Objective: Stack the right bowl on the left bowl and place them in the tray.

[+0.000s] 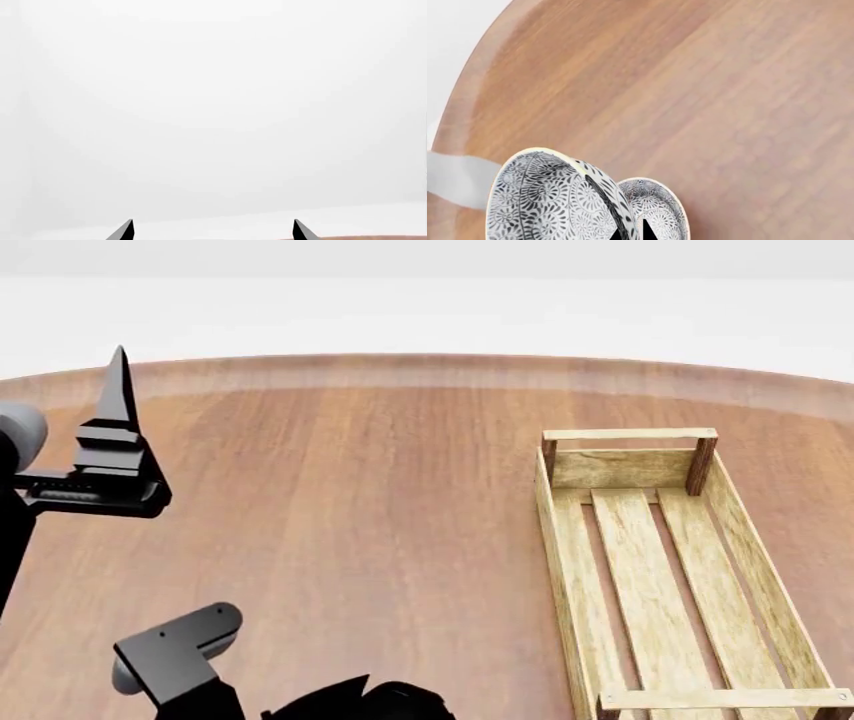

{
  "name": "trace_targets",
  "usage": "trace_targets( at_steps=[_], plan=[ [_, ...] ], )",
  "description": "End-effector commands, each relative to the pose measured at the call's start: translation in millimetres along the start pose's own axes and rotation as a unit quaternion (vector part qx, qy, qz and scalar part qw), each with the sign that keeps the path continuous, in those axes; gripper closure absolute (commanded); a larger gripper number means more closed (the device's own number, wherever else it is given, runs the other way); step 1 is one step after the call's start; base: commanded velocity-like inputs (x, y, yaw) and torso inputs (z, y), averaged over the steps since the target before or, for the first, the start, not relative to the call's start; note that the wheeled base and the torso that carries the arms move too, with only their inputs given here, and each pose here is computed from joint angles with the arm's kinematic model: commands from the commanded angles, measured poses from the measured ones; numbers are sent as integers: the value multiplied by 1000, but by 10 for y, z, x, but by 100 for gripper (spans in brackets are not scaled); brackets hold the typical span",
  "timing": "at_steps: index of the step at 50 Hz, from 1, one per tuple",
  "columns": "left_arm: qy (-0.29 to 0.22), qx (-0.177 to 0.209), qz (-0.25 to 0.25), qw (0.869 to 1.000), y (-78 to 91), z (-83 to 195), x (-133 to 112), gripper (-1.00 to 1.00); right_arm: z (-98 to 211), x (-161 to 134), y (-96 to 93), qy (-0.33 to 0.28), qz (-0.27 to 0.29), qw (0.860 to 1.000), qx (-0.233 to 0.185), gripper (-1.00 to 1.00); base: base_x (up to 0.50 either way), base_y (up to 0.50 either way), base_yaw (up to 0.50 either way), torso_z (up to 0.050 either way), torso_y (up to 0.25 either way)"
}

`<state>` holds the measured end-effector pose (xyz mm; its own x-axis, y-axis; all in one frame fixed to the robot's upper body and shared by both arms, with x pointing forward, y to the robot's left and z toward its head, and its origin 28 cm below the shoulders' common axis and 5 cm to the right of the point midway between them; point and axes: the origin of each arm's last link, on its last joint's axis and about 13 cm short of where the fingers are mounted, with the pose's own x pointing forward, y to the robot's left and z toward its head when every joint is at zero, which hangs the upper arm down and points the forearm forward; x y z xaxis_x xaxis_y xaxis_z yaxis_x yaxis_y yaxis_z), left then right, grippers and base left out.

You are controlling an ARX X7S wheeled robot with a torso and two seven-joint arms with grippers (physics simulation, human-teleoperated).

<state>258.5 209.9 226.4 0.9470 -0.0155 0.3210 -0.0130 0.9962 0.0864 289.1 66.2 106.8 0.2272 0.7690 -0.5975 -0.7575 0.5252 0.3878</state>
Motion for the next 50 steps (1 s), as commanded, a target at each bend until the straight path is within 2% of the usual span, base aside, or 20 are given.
trace_targets(
  at_steps=[1,9,10,32,46,47,50],
  plan=[
    [0,-10,-1,1000,2,1,-7,-100,7,0,5,-1,7,1000,0,100,0,0,0,0,0],
    [-2,-17,-9,1000,17,2,-23,-100,-1,7,5,-3,8,1000,0,100,0,0,0,0,0],
    [-1,-5,-6,1000,10,-15,-19,-100,-6,9,3,-2,7,1000,-1,100,0,0,0,0,-250],
    [-3,-5,-11,1000,5,-12,-22,-100,7,8,-6,-8,6,1000,-1,100,0,0,0,0,-250],
    [-4,-5,-10,1000,4,-17,-33,-100,22,6,-11,-13,7,1000,1,100,0,0,0,0,0],
    [-4,-6,-10,1000,2,-21,-34,-100,23,6,-10,-14,7,1000,-1,-100,0,0,0,0,0],
    [-4,-5,-11,1000,1,-23,-34,-100,20,8,-8,-14,6,1000,-1,-100,0,0,0,0,0]
  ],
)
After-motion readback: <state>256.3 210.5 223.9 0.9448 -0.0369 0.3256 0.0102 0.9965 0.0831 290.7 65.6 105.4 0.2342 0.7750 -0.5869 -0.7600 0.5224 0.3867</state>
